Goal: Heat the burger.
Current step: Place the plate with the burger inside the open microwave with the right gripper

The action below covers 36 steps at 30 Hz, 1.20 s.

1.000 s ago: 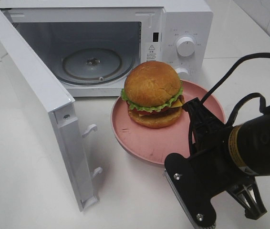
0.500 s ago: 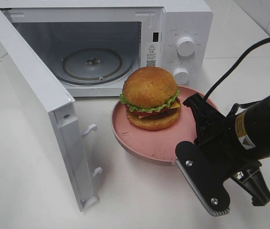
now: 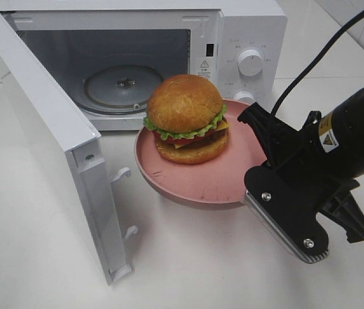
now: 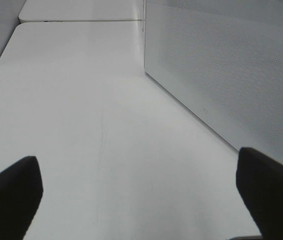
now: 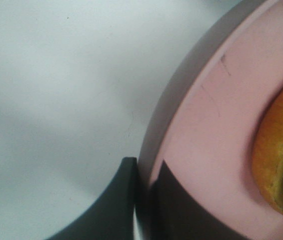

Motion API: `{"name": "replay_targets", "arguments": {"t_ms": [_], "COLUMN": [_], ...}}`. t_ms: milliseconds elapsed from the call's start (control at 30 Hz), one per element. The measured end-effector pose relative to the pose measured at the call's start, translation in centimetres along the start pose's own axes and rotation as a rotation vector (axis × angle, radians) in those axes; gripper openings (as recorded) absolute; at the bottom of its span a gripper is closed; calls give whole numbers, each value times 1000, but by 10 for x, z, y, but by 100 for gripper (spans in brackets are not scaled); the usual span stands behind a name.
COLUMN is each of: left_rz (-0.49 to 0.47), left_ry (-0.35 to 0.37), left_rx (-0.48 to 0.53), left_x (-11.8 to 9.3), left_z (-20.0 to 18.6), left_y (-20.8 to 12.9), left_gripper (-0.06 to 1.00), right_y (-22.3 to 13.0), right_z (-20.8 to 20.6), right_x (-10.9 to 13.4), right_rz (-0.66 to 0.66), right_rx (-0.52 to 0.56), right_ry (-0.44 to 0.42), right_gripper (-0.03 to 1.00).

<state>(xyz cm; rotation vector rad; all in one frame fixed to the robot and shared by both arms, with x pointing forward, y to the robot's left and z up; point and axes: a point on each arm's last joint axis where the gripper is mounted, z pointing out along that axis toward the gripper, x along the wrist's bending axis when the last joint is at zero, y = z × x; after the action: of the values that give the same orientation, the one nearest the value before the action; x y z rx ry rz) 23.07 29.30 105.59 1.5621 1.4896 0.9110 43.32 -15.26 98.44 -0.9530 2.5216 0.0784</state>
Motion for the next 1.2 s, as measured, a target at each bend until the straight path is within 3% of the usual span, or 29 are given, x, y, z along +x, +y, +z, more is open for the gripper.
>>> {"name": "replay_targets", "arguments": {"t_ms": [333, 533, 833, 1200], "left_rz": [0, 0, 0, 0], "left_ry": [0, 0, 0, 0], "left_rx": [0, 0, 0, 0], "left_x": [0, 0, 0, 0], "left_z": [0, 0, 0, 0], "left_y": [0, 0, 0, 0], "left_gripper": [97, 97, 97, 97], "right_y": [1, 5, 7, 7], "right_z": [-5, -12, -4, 5], "right_x": [-5, -24, -37, -70], "right_rz": [-62, -26, -37, -21], "right_rx": [-27, -87, -117, -134], "right_ry": [14, -30, 13, -19], "right_gripper": [5, 6, 6, 6]}}
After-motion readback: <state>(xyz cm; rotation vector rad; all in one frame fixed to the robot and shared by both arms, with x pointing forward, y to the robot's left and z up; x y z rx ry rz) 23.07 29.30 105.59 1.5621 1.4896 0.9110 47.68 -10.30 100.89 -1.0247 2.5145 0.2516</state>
